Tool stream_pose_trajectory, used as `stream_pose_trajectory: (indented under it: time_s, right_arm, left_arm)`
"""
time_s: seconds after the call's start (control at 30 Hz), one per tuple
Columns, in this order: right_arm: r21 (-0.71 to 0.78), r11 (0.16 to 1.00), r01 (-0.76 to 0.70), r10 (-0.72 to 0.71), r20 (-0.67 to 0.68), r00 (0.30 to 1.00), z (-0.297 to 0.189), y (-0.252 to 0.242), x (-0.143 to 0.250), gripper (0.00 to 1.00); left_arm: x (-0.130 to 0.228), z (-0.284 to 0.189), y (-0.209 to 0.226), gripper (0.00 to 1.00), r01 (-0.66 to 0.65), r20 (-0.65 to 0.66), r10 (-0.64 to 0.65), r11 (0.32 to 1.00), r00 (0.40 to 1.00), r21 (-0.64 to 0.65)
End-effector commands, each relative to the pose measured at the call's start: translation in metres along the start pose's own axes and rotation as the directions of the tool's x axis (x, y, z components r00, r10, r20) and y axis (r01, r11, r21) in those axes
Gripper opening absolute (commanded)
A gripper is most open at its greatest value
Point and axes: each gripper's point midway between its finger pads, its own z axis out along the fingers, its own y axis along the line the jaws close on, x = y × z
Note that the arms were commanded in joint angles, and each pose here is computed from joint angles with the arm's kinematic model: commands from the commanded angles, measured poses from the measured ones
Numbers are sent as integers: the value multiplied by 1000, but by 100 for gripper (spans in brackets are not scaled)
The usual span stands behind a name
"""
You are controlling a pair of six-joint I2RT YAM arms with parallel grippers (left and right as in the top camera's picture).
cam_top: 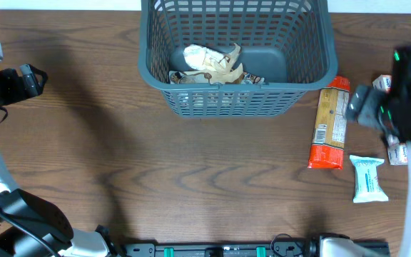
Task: Pack container
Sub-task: 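Raise the left arm aside and move the right gripper to the pasta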
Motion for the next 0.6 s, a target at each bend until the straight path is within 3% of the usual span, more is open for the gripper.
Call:
stream_pose_trajectory:
  time_s: [0.0, 0.13, 0.23, 0.57]
  right_arm:
    - [-33, 999, 37, -39, -70, 997, 32, 11, -9, 99]
    - [-89, 995, 37, -49, -140, 989, 71, 31, -18, 99]
    - [-100, 993, 60, -76, -163, 984, 94, 39, -23, 99]
    - [-139, 988, 67, -93, -194, 977, 133, 55, -18, 99]
  left_arm:
    - [-1, 1, -3, 98, 6, 3, -6, 1000, 1000, 15]
    - [-1, 2, -7, 99, -19, 1, 19, 1000, 1000, 21]
    - [0, 6, -23, 99, -109, -10, 110, 993, 994, 45]
    - [8, 19, -71, 99, -317, -60, 322, 945, 945, 80]
